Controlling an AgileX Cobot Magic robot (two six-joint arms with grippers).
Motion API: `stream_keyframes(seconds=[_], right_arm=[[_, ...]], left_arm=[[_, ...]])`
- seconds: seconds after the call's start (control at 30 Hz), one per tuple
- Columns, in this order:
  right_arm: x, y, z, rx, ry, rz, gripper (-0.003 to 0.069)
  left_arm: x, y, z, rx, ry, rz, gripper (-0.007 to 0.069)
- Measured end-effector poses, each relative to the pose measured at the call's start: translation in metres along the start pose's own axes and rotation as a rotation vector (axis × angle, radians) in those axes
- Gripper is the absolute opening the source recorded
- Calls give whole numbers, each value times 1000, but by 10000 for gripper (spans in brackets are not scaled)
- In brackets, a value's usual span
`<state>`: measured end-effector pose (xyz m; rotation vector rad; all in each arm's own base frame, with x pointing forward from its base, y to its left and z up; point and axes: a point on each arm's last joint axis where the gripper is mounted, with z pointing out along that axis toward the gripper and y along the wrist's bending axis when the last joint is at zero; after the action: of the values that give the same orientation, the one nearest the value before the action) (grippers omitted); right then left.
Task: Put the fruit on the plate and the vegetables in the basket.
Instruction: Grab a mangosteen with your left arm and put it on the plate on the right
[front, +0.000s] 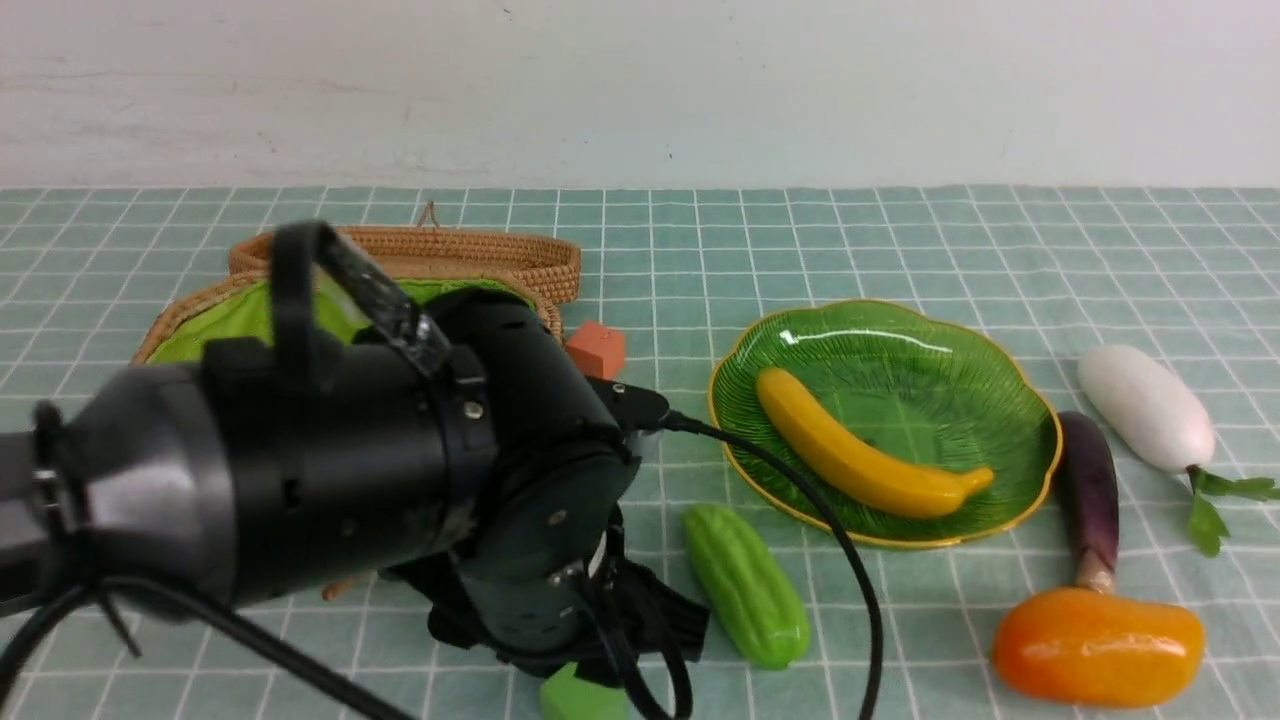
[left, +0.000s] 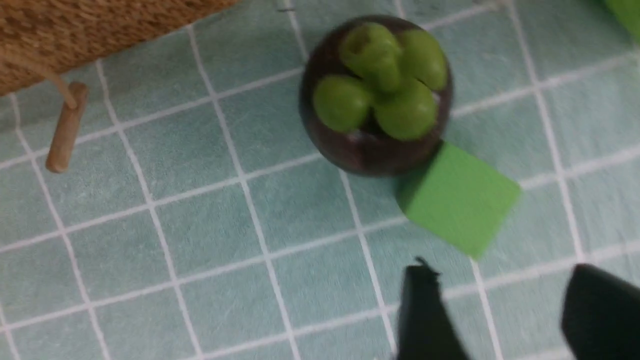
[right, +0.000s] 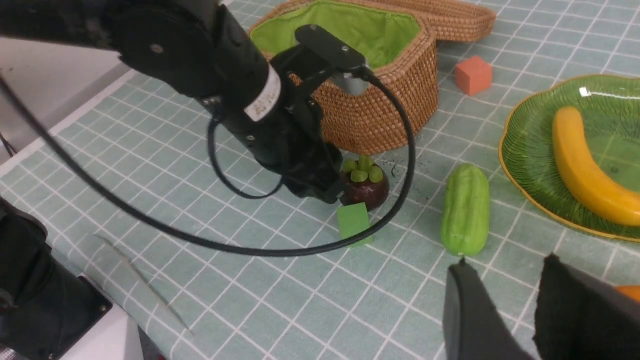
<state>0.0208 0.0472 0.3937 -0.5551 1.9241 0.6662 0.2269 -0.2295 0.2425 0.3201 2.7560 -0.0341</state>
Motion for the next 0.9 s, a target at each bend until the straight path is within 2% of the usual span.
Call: stream_keyframes(seconds=[0.07,0.1,0.13,0.63,0.9], right_arm=[[0,0,0,0,1,0,213],[0,0,0,0,1,0,213],[0,0,0,0,2,0,213],[2,0,0,-4,26,-24,213],[5,1,0,-11,58,-24,213]], left_arm=[[-7,1,12,-27,-34,-35,603],[-7,2,14,-30,-36,-36,610],[-11,1,20,-49,-66,-52,654],[-11,-6,76,-138,-56,-54,639],[-10,-6,86,-168,-50,-47,564]])
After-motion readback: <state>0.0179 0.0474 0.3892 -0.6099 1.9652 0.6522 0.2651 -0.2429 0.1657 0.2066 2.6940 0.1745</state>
